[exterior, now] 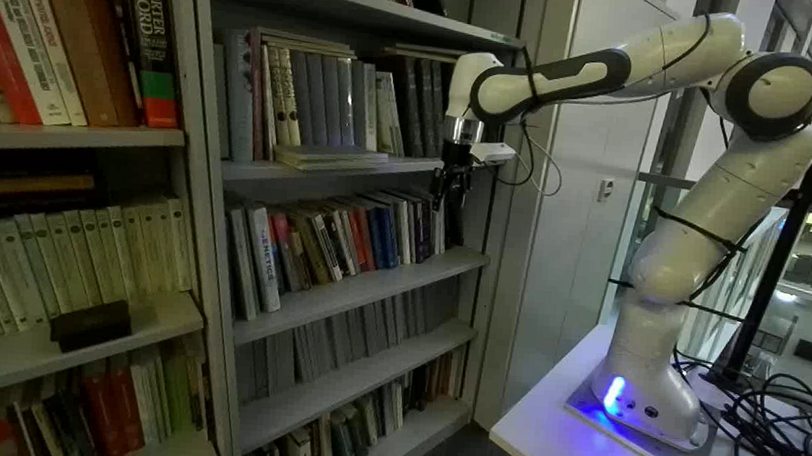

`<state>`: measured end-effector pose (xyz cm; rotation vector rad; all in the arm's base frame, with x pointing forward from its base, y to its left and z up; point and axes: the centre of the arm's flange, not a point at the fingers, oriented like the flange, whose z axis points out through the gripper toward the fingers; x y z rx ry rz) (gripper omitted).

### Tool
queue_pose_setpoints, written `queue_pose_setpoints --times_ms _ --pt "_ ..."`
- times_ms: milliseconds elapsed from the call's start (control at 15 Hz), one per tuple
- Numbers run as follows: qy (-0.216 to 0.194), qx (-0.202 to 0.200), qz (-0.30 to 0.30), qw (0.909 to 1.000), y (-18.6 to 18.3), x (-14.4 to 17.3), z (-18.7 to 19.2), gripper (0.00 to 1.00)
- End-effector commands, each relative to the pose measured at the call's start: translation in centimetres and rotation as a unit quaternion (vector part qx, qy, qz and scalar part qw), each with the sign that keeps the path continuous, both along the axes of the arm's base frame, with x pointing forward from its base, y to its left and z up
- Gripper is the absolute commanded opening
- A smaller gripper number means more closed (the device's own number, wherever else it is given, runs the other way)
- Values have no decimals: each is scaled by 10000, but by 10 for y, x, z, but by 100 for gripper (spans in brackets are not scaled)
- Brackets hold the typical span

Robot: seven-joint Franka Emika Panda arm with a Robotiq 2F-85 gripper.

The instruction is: Pick up the book and arrange it on the shelf with the other books

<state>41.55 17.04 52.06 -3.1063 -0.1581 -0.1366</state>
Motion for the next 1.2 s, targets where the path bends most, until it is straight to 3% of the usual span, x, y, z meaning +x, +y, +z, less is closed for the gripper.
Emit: queue_pose_setpoints --times_ms 0,400,467,600,867,1133 --pt "3 -1 3 10000 0 0 0 100" --pt "2 -1 4 10000 0 0 0 100" --pt "-357 -327 86 9988 1 -2 0 100" --pt "-512 -874 517 9935 5 -7 6 100" --pt "-891 -1681 1167 9748 33 -29 22 100" --pt "-1478 -2238 1792 9466 69 -56 47 100"
